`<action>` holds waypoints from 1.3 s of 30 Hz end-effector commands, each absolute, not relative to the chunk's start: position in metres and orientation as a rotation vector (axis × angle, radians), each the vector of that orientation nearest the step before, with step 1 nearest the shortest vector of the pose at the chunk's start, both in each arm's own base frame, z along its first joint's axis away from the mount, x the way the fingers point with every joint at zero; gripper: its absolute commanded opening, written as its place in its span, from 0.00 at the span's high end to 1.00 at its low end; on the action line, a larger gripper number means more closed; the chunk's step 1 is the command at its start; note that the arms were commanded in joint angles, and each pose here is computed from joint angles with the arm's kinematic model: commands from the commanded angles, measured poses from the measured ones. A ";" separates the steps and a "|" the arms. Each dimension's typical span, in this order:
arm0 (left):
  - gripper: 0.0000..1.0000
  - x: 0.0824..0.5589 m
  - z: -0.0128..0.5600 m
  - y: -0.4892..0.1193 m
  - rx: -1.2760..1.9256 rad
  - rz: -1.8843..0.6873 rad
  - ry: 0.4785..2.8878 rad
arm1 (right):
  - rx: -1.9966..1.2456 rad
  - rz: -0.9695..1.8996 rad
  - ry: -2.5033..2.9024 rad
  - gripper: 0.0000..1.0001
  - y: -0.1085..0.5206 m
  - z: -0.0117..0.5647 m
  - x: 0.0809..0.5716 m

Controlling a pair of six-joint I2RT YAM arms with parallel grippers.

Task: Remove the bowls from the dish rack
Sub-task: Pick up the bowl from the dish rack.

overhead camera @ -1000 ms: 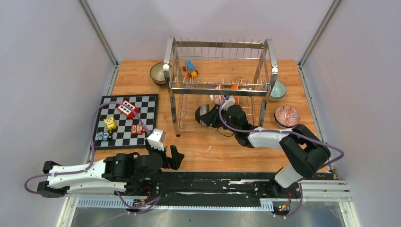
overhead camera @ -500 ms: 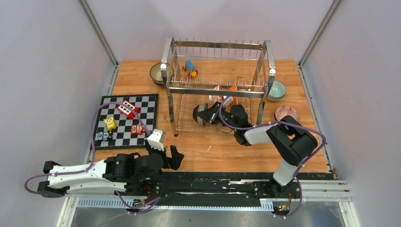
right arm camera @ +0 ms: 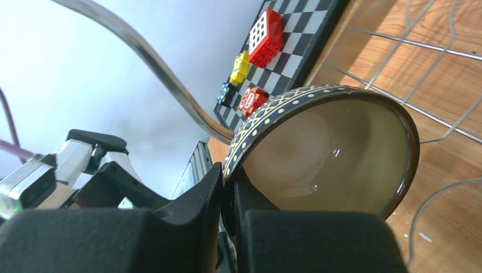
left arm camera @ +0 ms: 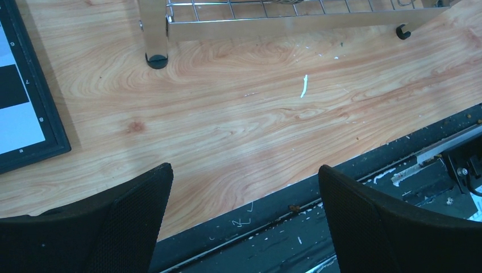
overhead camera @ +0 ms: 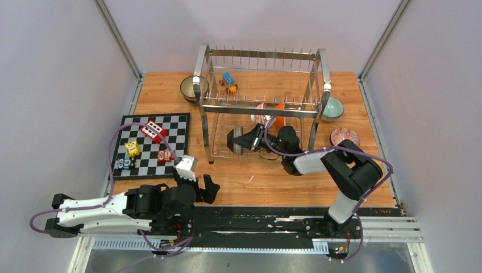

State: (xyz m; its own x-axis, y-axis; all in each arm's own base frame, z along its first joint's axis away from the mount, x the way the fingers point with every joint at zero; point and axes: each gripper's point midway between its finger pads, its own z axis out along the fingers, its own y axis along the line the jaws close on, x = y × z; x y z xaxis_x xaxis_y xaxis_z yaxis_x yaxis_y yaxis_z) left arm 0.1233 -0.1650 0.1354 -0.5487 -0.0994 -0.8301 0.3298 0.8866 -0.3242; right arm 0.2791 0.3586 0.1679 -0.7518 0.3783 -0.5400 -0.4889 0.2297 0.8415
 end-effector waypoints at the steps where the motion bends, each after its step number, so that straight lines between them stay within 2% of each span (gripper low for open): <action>1: 0.00 0.127 0.136 -0.157 0.136 -0.533 2.071 | -0.243 1.723 1.616 0.97 0.357 0.227 0.256; 12: 0.00 0.134 0.159 -0.138 0.043 -0.521 2.022 | -0.448 1.691 1.686 0.97 0.334 0.233 0.205; 21: 0.00 0.144 0.185 -0.125 -0.021 -0.517 1.942 | -0.733 1.450 1.826 0.98 0.300 0.207 0.148; 27: 0.00 0.144 0.201 -0.137 -0.009 -0.551 1.927 | -1.049 1.122 1.912 0.98 0.290 0.178 0.101; 31: 0.00 0.140 0.214 -0.154 0.051 -0.593 1.938 | -1.181 0.829 1.861 0.98 0.283 0.170 0.094; 39: 0.00 0.105 0.230 -0.208 0.434 -0.777 1.969 | -1.476 0.374 1.544 0.98 0.282 0.167 0.080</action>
